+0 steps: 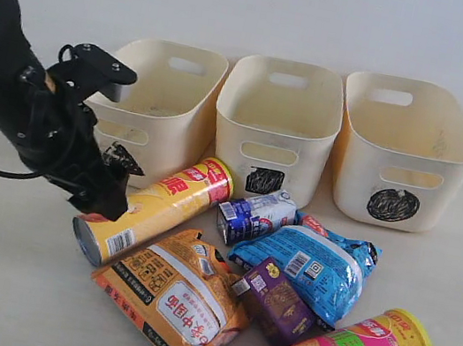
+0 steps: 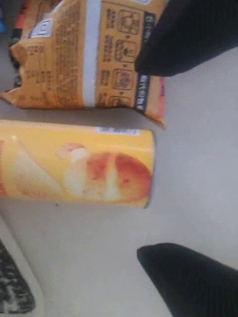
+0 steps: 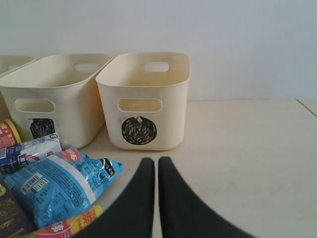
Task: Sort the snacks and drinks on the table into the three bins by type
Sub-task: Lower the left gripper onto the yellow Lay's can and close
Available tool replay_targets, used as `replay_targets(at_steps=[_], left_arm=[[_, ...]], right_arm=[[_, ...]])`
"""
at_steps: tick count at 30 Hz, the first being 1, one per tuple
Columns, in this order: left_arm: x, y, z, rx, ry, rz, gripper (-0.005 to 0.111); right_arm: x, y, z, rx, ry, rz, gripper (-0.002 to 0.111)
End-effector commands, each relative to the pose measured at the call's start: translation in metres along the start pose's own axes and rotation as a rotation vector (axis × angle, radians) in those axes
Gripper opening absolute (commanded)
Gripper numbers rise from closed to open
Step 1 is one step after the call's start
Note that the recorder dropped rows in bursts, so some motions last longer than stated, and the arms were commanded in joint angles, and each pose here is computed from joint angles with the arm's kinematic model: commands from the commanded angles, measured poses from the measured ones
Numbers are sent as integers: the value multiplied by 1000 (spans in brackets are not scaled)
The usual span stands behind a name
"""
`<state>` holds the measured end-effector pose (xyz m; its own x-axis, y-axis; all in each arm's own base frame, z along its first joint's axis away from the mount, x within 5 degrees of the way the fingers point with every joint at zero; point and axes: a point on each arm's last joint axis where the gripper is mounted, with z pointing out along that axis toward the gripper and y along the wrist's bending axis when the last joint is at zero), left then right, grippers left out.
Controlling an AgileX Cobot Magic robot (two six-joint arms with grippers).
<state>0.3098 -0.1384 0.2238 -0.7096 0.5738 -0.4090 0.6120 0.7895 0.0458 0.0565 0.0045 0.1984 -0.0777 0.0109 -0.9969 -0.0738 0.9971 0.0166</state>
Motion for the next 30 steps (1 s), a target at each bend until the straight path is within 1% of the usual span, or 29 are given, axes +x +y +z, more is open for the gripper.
replay_targets(at_steps=[1, 5, 12, 16, 30], left_arm=[[-21, 3, 20, -5, -88, -1, 85], [-30, 4, 39, 28, -77, -1, 85], [-40, 2, 62, 95, -87, 4, 84], [-44, 4, 75, 88, -90, -1, 84], [-40, 9, 114, 53, -106, -30, 84]], right_arm=[[-1, 0, 0, 0, -9, -1, 0], [-1, 0, 0, 0, -9, -1, 0], [-1, 0, 0, 0, -9, -1, 0], [-1, 0, 0, 0, -9, -1, 0], [-1, 0, 0, 0, -9, -1, 0]])
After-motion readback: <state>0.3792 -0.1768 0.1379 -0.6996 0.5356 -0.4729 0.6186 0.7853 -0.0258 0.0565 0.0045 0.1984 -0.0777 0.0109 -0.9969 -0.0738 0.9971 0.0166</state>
